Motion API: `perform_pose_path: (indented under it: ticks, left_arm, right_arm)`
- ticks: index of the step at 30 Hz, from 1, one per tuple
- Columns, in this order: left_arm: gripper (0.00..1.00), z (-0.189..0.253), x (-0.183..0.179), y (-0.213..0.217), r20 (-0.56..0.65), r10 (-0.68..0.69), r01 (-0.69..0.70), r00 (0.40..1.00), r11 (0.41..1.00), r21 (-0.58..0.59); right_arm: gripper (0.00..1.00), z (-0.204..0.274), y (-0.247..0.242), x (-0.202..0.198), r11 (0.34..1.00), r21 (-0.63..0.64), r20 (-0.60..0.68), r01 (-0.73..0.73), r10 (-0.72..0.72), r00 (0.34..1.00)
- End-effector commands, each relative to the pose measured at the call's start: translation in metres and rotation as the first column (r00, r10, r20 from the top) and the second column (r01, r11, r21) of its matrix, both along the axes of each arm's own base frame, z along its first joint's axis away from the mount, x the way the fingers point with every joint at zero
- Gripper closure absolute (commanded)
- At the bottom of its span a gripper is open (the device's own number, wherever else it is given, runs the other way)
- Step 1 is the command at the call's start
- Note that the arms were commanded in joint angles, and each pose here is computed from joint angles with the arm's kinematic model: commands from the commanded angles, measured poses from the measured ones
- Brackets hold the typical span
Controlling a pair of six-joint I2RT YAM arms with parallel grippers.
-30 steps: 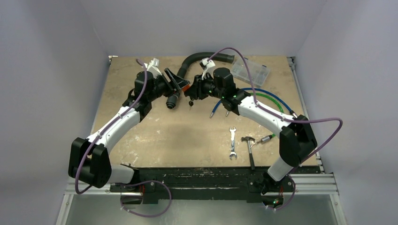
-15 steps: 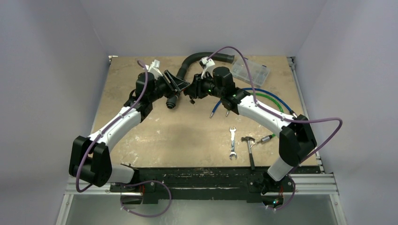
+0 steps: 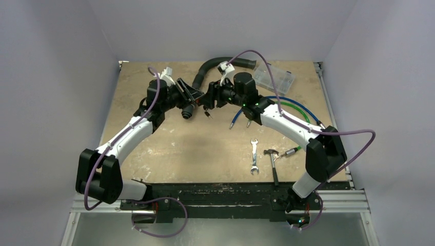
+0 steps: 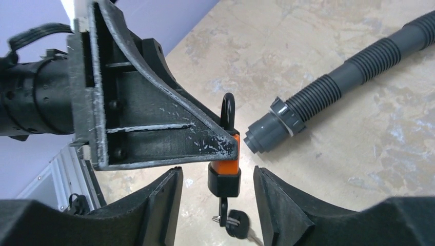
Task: Lock with the key
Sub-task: Lock the lock.
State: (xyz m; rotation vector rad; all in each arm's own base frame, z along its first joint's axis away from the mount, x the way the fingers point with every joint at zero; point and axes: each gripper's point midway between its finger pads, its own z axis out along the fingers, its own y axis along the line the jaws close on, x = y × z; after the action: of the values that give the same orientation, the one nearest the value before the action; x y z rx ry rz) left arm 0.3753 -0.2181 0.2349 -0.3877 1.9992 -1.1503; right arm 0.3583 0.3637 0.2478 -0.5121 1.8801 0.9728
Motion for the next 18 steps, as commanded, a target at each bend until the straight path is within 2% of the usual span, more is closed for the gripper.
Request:
perform_pose_path:
  ticks: [1,11,18]
  left_arm:
    - [1.0,0.03,0.006,0.009,0.093,0.02,-0.021,0.995,1.0,0.006]
    - [1.0,0.034,0.007,0.009,0.1,0.021,-0.02,0.995,1.0,-0.005]
    - [1.0,0.032,0.007,0.009,0.101,0.02,-0.02,0.995,1.0,-0.001]
  right_arm:
    - [0.38,0.047,-0.011,-0.005,0.998,0.046,0.11,-0.038,0.033,0.993]
    - [0.41,0.0,-0.019,-0.007,0.998,-0.057,0.027,-0.029,0.031,0.999]
    - [0.43,-0.009,-0.013,-0.012,0.997,-0.043,-0.004,-0.068,0.068,0.998]
